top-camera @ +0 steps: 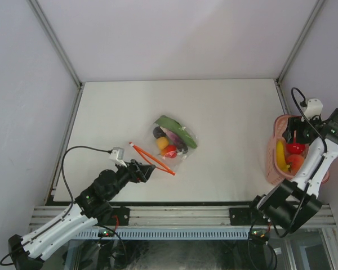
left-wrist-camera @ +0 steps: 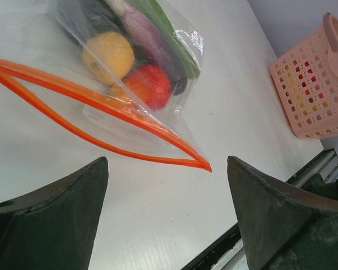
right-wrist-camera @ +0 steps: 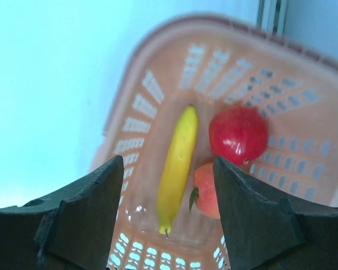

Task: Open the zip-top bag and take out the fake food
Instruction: Place the fake fruit in the bin, then pick up the fake fruit from the zipper food storage bag.

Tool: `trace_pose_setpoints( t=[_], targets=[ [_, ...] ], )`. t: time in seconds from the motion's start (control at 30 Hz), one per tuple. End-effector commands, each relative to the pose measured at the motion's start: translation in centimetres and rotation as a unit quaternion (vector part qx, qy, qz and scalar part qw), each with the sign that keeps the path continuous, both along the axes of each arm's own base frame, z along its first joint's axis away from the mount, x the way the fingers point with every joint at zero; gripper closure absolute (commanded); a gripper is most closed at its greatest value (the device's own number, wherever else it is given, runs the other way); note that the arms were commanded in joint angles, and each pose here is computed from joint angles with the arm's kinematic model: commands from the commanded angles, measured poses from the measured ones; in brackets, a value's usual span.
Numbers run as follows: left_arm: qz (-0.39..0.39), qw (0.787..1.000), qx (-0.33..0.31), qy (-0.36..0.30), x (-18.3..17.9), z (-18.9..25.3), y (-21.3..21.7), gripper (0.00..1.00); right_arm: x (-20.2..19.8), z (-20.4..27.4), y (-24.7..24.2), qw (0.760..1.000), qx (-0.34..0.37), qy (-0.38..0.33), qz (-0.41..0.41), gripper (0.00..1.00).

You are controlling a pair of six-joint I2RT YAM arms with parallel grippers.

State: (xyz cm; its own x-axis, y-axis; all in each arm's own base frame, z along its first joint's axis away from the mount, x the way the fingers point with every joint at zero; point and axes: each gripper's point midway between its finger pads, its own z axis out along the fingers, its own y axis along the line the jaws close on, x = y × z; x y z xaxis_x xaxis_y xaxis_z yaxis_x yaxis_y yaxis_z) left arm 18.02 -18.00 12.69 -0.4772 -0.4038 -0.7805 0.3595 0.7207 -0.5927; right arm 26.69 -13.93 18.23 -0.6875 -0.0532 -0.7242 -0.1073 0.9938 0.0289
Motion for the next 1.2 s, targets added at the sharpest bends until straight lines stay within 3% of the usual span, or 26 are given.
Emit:
trace_pose_setpoints(
  t=[0.0,0.13,0.3,0.5,0.77,0.8,1.17],
  targets=[
    [0.027,1.0,-0.003,0.003,0.8,0.8,0.5,0.14,0.3,6.0,4.5,0.994,-0.021,-0.076,0.082,0.36],
    [0.029,0.999,0.004,0.02,0.8,0.1,0.4,0.16,0.3,8.4,11.1,0.978,-0.021,-0.112,0.177,0.37],
    [0.034,0.999,-0.018,0.015,0.9,0.2,0.3,0.22,-0.1,11.3,20.7,0.931,0.048,-0.17,0.318,0.39],
    [0.036,0.998,-0.051,0.015,1.0,0.2,-0.1,0.3,-1.0,12.1,30.0,0.842,0.081,-0.205,0.492,0.39],
    [0.044,0.998,-0.034,0.019,1.3,-0.6,0.1,0.56,-4.1,6.7,36.8,0.666,0.03,-0.214,0.714,0.38],
    [0.044,0.998,-0.032,0.018,1.3,-0.6,0.1,0.58,-4.0,6.2,37.3,0.654,0.021,-0.214,0.725,0.38],
    [0.013,0.998,-0.047,0.039,0.6,-1.7,-1.1,0.67,-1.6,3.0,40.9,0.588,-0.037,-0.247,0.77,0.38]
  ],
)
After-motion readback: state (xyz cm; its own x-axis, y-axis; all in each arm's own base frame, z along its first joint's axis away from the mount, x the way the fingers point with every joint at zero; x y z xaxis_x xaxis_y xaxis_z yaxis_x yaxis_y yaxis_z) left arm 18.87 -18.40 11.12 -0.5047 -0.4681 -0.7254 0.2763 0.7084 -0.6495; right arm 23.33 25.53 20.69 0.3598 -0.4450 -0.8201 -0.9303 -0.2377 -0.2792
